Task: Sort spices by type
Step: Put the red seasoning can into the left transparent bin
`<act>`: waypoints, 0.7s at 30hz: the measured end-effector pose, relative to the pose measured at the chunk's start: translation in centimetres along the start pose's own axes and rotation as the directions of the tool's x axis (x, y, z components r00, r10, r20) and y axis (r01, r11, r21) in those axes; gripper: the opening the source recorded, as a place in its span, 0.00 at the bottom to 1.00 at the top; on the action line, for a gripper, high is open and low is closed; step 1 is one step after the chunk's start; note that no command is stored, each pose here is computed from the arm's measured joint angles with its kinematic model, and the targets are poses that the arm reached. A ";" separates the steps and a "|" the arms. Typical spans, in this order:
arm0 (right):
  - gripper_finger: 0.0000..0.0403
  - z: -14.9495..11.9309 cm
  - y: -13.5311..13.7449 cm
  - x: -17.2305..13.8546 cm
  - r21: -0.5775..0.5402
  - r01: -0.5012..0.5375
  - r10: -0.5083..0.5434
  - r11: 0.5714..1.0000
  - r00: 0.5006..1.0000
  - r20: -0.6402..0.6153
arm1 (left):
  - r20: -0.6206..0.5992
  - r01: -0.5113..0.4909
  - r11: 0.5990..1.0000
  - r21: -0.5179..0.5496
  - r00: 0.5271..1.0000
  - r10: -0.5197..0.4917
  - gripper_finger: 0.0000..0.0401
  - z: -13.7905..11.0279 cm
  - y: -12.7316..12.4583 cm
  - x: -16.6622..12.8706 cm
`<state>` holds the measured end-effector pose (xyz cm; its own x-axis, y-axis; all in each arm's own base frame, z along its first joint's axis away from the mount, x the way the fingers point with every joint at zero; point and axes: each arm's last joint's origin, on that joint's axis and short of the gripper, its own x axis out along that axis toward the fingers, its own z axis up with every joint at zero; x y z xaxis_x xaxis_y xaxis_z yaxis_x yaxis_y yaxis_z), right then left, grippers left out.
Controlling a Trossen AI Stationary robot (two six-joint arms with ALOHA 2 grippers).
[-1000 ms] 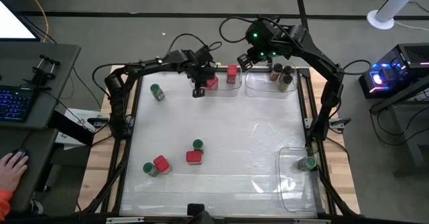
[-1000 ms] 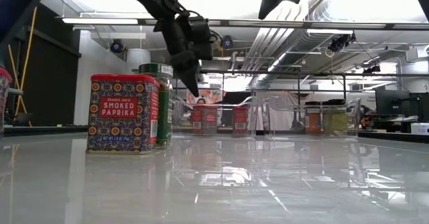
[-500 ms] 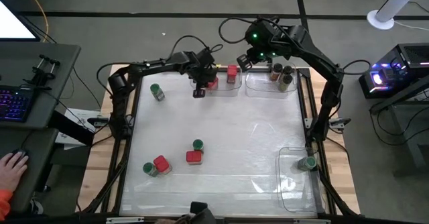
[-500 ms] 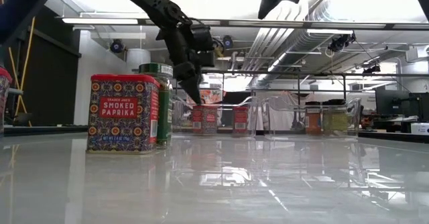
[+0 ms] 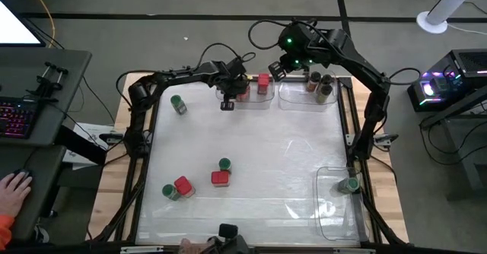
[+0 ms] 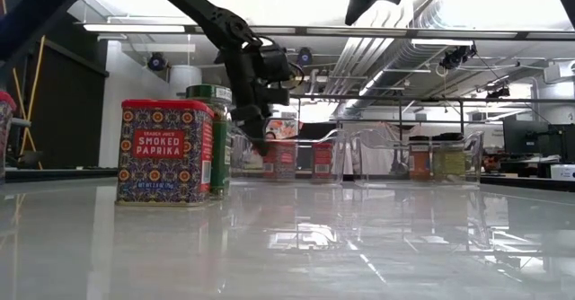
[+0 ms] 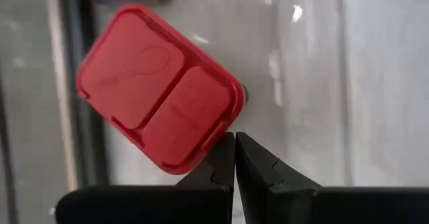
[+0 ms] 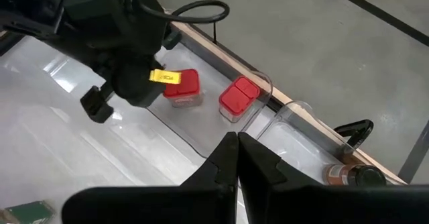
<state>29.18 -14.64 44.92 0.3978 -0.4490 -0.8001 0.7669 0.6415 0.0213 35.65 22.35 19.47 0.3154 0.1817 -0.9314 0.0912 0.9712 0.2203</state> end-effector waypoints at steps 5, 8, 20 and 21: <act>0.00 0.1 0.0 0.0 0.005 -0.003 0.003 1.000 1.000 0.008 | 0.087 -0.052 0.999 0.005 0.995 0.051 0.00 1.2 0.0 0.0; 0.00 0.2 0.1 0.0 0.007 -0.006 0.006 1.000 1.000 0.017 | 0.162 -0.092 0.996 -0.018 0.982 0.093 0.00 2.3 0.0 -0.1; 0.00 0.2 0.1 0.0 0.007 -0.007 0.006 1.000 1.000 0.017 | 0.214 -0.119 0.992 -0.044 0.969 0.126 0.00 3.2 0.1 -4.7; 0.00 0.2 0.1 0.0 0.007 -0.006 0.006 1.000 1.000 0.017 | 0.226 -0.101 0.994 -0.051 0.968 0.110 0.00 3.0 0.3 -5.1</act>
<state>29.31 -14.70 45.02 0.4110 -0.4553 -0.7898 0.7678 0.6399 0.0306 36.87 21.22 25.13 0.5288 0.2479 -0.8117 0.0101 0.9545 0.2981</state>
